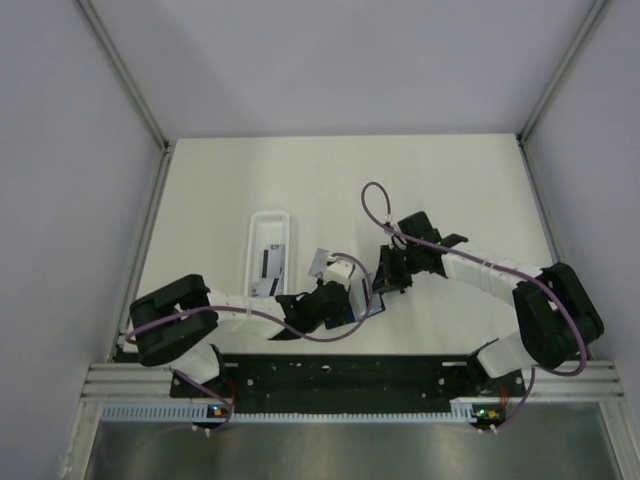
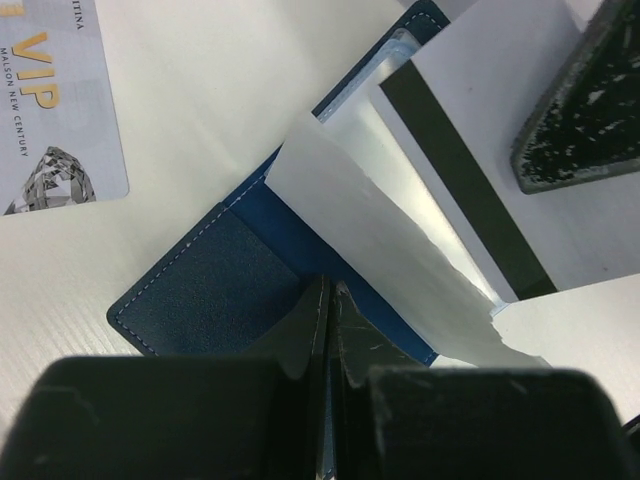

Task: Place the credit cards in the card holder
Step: Turn over the card slot in the card holder.

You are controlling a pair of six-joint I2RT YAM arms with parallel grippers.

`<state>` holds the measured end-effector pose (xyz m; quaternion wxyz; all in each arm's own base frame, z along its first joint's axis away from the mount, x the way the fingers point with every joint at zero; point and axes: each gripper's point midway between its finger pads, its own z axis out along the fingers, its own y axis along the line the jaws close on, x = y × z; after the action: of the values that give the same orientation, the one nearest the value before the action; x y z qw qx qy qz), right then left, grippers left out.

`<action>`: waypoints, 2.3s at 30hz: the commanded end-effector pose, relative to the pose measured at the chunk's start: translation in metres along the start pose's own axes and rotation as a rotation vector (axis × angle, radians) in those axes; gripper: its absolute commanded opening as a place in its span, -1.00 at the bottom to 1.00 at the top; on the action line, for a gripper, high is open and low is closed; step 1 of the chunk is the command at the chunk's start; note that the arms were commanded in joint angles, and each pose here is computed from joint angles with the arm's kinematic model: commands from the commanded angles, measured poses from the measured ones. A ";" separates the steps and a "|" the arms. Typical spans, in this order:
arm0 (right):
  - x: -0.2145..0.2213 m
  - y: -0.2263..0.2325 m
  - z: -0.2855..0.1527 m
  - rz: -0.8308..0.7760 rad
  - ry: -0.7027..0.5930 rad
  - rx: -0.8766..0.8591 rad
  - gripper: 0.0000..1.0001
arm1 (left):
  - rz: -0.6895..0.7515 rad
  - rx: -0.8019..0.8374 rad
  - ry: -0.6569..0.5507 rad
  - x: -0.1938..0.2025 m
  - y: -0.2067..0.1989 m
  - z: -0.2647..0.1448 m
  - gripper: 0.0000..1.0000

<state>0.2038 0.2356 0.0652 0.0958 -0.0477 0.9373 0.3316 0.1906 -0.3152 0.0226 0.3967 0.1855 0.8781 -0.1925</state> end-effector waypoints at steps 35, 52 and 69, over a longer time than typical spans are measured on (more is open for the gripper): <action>0.003 -0.056 -0.012 -0.071 0.051 0.333 -1.00 | 0.031 0.016 -0.055 -0.017 0.001 -0.012 -1.00; 0.040 -0.069 0.002 0.145 -0.024 0.274 -1.00 | -0.022 0.046 -0.173 -0.064 -0.002 -0.035 -1.00; 0.043 -0.070 0.006 0.165 -0.045 0.245 -1.00 | 0.004 0.343 -0.198 -0.100 -0.100 -0.034 -1.00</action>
<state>0.1847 0.2035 0.0299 0.1047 0.0389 0.9561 0.2709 0.1850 -0.3835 0.1406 0.4501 0.2343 0.7911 -0.3416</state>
